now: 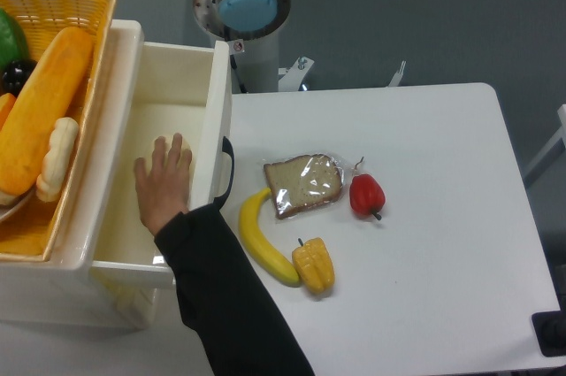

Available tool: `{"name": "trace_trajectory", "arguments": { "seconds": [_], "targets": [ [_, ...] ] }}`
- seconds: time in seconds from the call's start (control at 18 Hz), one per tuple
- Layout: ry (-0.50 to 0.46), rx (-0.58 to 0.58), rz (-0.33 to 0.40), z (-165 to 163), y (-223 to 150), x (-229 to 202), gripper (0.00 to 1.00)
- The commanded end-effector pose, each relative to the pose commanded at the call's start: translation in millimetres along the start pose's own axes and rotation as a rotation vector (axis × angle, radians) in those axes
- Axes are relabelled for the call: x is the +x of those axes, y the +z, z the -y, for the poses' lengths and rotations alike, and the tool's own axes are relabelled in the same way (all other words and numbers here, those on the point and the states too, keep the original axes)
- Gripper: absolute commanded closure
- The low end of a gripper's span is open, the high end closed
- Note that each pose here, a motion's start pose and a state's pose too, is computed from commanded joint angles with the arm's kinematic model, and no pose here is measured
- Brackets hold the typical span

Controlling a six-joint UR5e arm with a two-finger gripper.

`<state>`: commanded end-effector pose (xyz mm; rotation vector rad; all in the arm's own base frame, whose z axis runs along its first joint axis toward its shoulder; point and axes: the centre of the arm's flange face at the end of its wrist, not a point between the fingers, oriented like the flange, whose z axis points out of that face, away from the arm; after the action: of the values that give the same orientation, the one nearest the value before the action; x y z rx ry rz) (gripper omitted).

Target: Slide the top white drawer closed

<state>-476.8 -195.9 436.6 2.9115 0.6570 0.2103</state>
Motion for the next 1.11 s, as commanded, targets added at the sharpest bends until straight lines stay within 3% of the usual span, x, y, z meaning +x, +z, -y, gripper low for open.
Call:
{"name": "trace_trajectory", "arguments": {
  "seconds": [1.11],
  "targets": [
    [-0.004, -0.008, -0.004, 5.1, 6.5, -6.0, 0.00]
  ]
}}
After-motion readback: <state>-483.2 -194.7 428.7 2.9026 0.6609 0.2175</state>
